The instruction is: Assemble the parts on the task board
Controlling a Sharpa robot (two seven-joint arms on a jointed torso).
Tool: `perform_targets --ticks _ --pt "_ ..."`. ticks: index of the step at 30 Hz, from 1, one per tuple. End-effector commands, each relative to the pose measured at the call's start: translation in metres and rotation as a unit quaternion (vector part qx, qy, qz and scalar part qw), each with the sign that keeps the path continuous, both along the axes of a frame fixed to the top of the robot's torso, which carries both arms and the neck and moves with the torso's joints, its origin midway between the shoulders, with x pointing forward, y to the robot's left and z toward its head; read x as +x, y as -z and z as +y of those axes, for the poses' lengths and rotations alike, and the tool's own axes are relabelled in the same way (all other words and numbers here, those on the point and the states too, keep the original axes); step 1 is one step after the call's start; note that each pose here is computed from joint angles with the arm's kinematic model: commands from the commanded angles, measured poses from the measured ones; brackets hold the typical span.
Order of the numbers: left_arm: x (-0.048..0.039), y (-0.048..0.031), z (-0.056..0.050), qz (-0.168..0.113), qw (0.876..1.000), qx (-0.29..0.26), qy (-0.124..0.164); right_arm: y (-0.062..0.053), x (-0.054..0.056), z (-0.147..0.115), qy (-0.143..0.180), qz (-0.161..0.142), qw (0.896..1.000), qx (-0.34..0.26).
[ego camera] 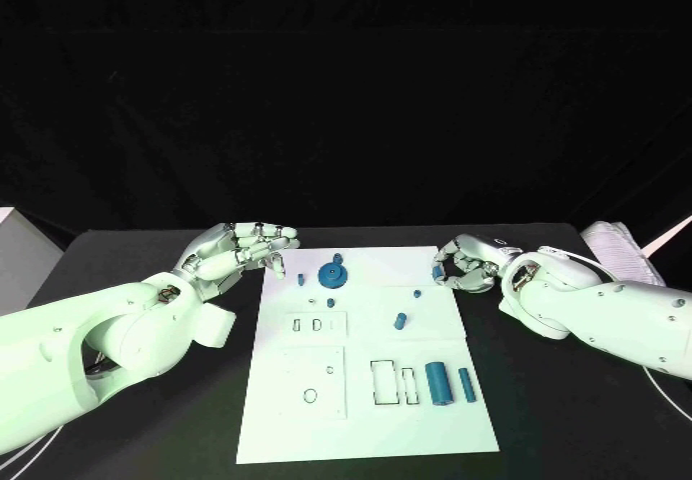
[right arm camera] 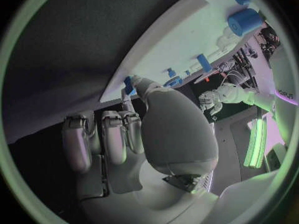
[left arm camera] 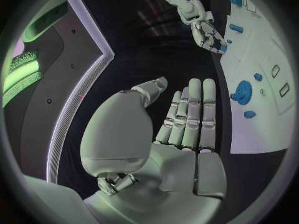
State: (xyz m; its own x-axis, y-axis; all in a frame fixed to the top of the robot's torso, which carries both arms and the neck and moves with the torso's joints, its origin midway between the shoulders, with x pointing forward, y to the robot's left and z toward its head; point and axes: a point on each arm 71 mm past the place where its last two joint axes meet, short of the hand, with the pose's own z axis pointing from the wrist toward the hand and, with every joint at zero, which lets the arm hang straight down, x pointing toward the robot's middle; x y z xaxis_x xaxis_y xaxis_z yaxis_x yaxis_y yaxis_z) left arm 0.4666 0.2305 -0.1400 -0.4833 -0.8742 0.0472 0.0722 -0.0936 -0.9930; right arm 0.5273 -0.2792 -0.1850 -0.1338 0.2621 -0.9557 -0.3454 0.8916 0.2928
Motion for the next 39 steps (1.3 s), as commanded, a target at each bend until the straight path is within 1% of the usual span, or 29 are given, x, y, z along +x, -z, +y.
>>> perform_targets --ticks 1,6,10,17,21,25,28,29,32,36,39 --pt "-0.0008 -0.0009 -0.002 -0.002 1.0 -0.002 0.011 0.001 0.0 0.001 0.0 0.002 1.0 -0.002" --pt "-0.0008 -0.0008 -0.002 -0.001 1.0 -0.002 0.011 0.0 0.001 0.001 0.005 -0.005 1.0 0.004" --pt "-0.0008 -0.0008 -0.002 -0.001 1.0 -0.002 0.011 -0.003 0.001 0.0 0.015 -0.02 1.0 0.012" --pt "-0.0005 -0.0006 -0.002 -0.001 1.0 -0.002 0.012 -0.007 -0.002 0.001 0.047 -0.036 0.997 0.04" --pt "-0.0001 -0.0004 -0.002 0.0 1.0 -0.002 0.011 -0.014 -0.004 0.005 0.065 -0.037 0.995 0.059" --pt "0.0003 -0.0002 -0.001 0.0 1.0 -0.001 0.01 -0.023 -0.007 0.014 0.072 -0.034 0.994 0.071" --pt "0.0009 0.0001 -0.001 0.0 1.0 0.0 0.009 -0.033 -0.013 0.031 0.071 -0.032 0.994 0.077" --pt "0.0011 0.0002 -0.001 0.001 1.0 0.0 0.009 -0.034 -0.015 0.035 0.071 -0.031 0.994 0.079" --pt "0.0017 0.0007 -0.002 0.003 1.0 0.001 0.009 -0.04 -0.024 0.061 0.063 -0.025 0.994 0.085" --pt "0.002 0.0011 -0.003 0.004 1.0 0.002 0.011 -0.042 -0.035 0.095 0.045 -0.017 0.995 0.09" --pt "0.0027 0.0015 -0.004 0.005 1.0 0.002 0.011 -0.04 -0.043 0.119 0.025 -0.017 0.996 0.084"
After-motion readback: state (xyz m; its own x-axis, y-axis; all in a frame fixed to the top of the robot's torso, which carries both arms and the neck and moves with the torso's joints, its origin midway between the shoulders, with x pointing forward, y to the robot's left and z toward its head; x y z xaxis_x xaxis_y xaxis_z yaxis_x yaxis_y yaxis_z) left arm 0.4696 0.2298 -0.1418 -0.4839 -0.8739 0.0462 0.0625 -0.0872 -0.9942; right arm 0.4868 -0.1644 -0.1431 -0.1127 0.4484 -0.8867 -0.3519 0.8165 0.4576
